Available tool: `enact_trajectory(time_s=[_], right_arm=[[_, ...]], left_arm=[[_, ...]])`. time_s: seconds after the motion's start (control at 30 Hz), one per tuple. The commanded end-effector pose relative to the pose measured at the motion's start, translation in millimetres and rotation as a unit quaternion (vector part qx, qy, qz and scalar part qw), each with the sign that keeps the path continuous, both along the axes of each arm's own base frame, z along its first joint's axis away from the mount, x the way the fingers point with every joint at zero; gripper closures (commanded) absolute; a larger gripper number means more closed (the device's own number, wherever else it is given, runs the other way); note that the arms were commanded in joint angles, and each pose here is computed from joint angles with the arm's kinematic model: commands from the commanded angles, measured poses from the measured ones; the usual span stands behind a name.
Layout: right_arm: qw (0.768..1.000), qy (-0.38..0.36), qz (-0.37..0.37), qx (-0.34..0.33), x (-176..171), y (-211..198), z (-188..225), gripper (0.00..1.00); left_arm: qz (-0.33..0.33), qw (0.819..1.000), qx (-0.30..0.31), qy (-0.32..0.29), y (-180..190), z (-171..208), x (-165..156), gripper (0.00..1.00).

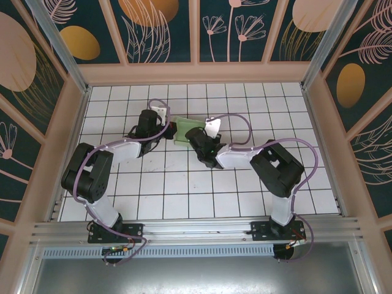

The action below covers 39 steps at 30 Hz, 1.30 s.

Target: Fold the paper box

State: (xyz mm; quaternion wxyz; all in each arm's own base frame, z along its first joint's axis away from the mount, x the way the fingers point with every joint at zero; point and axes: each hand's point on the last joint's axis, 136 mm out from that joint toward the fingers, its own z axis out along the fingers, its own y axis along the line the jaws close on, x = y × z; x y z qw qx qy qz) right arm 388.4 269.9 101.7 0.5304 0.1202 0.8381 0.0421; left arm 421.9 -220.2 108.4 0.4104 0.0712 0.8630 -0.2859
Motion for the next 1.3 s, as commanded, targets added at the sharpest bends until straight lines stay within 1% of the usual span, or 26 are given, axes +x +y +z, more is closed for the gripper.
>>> enact_trajectory(time_s=[0.0, 0.3, 0.5, 0.7, 0.8, 0.97, 1.07, 1.17, 1.23, 1.27], right_arm=[[0.999, 0.031, 0.018, -0.026, -20, -8, -31, 1.0], [0.998, 0.017, 0.048, -0.029, -27, -8, -38, 1.0], [0.998, 0.02, 0.056, -0.035, -26, -7, -45, 1.0], [0.997, 0.013, 0.073, -0.027, -26, -1, -37, 0.99], [0.996, 0.003, 0.09, -0.021, -25, 6, -27, 0.89], [0.992, -0.032, 0.122, 0.004, -29, 11, -4, 0.57], [0.989, -0.047, 0.138, 0.009, -34, 12, 6, 0.41], [0.984, -0.058, 0.166, 0.014, -42, 13, 15, 0.29], [0.982, -0.069, 0.174, 0.016, -51, 9, 23, 0.27], [0.979, -0.076, 0.188, 0.018, -57, 7, 27, 0.24]], left_arm=[[-0.008, 0.999, 0.012, 0.03, 2, -22, -17, 1.0], [0.001, 0.999, 0.008, 0.04, 7, -36, -26, 1.0], [0.008, 0.998, 0.01, 0.057, 12, -55, -35, 1.0], [0.008, 0.999, 0.011, 0.052, 12, -52, -34, 1.0], [0.011, 0.999, 0.011, 0.047, 12, -48, -32, 1.0], [0.014, 0.999, 0.018, 0.047, 14, -51, -30, 1.0], [0.015, 0.998, 0.02, 0.05, 14, -53, -30, 1.0], [0.016, 0.998, 0.02, 0.049, 14, -52, -29, 1.0], [0.015, 0.998, 0.022, 0.048, 14, -51, -29, 1.0], [0.014, 0.998, 0.025, 0.049, 15, -52, -29, 1.0]])
